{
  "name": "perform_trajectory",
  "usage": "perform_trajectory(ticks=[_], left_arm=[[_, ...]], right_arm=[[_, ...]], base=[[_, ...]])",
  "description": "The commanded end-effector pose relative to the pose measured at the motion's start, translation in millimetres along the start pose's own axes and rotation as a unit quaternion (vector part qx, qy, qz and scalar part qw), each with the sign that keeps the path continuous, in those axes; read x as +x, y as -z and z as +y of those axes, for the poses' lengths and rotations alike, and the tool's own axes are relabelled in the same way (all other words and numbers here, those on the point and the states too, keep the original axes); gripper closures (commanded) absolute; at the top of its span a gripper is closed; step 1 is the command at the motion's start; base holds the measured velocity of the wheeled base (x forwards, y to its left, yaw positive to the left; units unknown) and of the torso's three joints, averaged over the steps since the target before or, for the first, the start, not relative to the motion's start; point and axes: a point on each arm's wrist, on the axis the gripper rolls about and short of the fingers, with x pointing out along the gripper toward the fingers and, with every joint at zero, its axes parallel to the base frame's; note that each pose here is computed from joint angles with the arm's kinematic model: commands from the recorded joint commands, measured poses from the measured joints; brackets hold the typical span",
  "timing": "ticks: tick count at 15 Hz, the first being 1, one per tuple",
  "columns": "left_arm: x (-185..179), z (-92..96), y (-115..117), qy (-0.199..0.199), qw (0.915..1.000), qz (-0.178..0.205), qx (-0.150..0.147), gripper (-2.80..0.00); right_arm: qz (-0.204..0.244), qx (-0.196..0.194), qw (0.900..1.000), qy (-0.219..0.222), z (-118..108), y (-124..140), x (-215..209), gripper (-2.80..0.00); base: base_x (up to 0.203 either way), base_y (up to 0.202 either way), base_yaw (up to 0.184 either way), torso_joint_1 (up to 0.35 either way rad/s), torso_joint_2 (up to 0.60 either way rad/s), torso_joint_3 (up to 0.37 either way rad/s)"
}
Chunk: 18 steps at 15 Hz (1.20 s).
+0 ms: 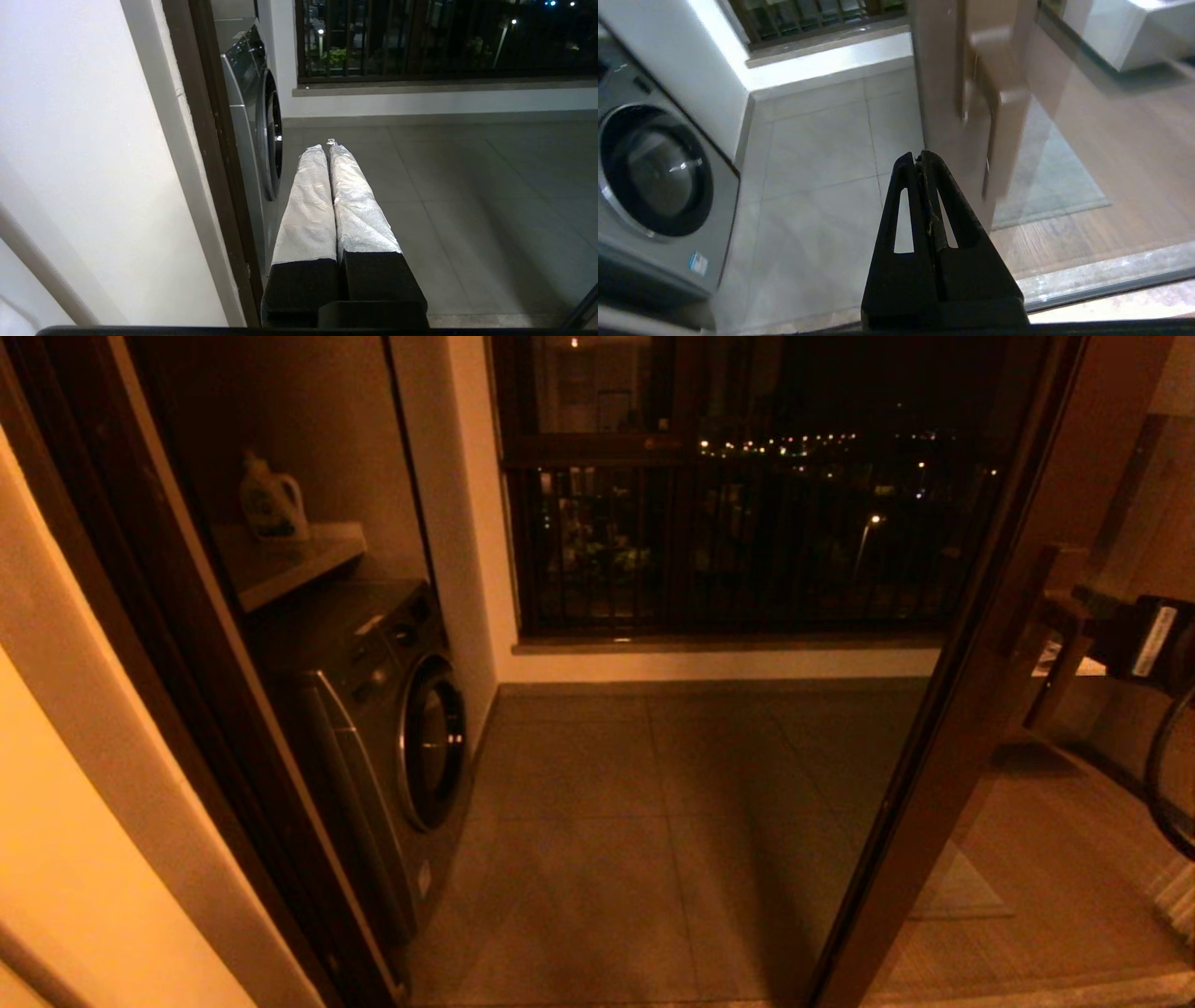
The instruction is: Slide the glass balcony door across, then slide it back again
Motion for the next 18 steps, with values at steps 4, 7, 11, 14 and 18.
perform_trajectory(ticks=[4,7,11,14,18], left_arm=[[2.1,-0.5,11.3,0.001,0.9998,0.02,0.0,0.0],[2.1,-0.5,11.3,0.001,0.9998,0.02,-0.001,0.0],[2.1,-0.5,11.3,0.001,0.9998,0.02,-0.001,0.0],[2.1,-0.4,11.3,0.0,0.9998,0.02,-0.001,0.0],[2.1,-0.4,11.3,0.0,0.9998,0.02,-0.001,0.0]], right_arm=[[-0.085,-0.038,0.996,-0.009,-12.6,7.4,-135.2,0.0],[-0.13,-0.075,0.989,0.012,-31.1,41.5,-205.3,0.0],[-0.175,-0.112,0.977,0.04,-45.0,103.4,-264.5,0.0],[-0.153,-0.101,0.982,0.039,-50.0,156.5,-254.6,0.0],[-0.024,-0.056,0.997,0.043,-52.7,220.0,-195.9,0.0]], base=[[0.0,0.0,0.0,0.0,0.0,0.0],[0.0,0.0,0.0,0.0,0.0,0.0],[0.0,0.0,0.0,0.0,0.0,0.0],[0.0,0.0,0.0,0.0,0.0,0.0],[0.0,0.0,0.0,0.0,0.0,0.0]])
